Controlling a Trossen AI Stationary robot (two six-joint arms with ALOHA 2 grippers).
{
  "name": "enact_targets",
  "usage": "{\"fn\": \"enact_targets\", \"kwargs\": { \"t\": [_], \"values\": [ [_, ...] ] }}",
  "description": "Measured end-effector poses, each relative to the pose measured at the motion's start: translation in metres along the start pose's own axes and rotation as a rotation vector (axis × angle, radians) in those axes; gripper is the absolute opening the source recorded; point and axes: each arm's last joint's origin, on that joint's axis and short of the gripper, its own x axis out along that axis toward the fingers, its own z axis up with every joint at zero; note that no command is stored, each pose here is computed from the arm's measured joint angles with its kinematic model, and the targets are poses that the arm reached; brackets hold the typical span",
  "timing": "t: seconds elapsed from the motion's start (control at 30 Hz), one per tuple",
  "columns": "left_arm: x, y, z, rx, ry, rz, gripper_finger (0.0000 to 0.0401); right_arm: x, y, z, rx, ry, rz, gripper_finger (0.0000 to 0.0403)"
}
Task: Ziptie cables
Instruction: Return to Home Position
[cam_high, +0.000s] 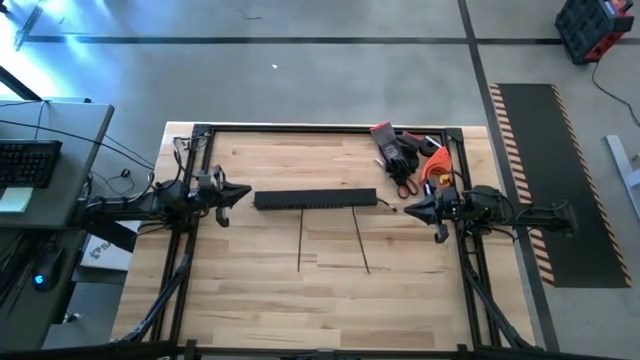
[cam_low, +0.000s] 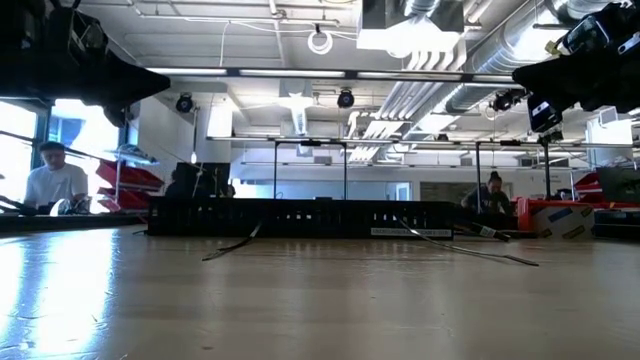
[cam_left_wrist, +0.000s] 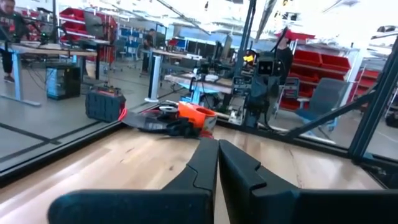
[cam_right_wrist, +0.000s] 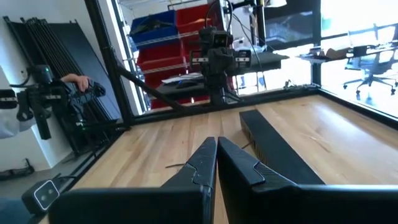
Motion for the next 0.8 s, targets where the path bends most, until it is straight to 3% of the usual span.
{"fn": "enact_targets", "kwargs": {
  "t": [0.8],
  "values": [
    [-0.0001,0.0004,-0.0025,-0.022,0.028,0.000,0.0000,0.0004,-0.0009,-0.0006,0.000,0.007,-0.012,0.0000]
  ]
}}
